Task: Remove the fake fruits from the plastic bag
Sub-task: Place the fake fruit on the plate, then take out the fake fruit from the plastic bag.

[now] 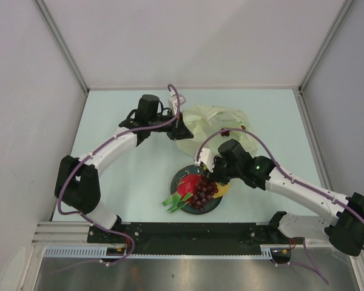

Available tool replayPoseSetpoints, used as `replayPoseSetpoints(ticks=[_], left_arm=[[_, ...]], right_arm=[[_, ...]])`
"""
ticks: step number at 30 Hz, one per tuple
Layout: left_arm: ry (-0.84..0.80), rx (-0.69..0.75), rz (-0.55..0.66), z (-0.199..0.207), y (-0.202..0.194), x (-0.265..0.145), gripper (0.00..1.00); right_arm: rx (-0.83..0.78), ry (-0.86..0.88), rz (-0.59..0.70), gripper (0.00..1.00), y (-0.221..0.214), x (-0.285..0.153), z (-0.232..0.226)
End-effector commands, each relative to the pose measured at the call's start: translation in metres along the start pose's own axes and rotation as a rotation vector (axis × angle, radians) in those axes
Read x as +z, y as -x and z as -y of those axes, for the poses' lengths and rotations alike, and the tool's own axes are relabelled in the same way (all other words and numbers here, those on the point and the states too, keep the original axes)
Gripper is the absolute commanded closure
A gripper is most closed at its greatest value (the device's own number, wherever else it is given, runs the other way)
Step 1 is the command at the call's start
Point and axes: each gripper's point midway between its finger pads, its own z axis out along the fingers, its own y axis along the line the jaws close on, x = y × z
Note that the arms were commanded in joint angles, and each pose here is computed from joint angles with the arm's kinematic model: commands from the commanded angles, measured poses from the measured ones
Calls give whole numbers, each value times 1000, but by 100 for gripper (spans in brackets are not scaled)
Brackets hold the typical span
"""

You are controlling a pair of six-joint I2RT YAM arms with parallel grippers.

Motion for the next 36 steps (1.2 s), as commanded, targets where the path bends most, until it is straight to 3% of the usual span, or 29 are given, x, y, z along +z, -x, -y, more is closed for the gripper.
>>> replayPoseSetpoints(ticks=[1,19,26,29,32,34,35,36], left_arm=[[-49,21,39,12,15,-2,100],[-65,16,34,8,22,6,100],[-69,42,42,11,33,5,100],[-69,50,35,11,34,4,100],[-71,64,34,13,39,1,100],[-75,82,32,16,41,-1,100],[-86,85,27,18,41,-1,99],[-95,94,24,20,41,-2,100]], right_arm=[[18,-45,10,58,5,4,9],[-88,-96,-8,20,11,-39,20],[-26,-167,-30,20,5,-30,46],[-24,-227,12,20,18,-31,61],[-6,-290,137,19,56,-55,80],[124,-387,247,8,82,-83,103],[186,-430,309,8,93,-95,116],[270,-364,356,10,100,-96,113]])
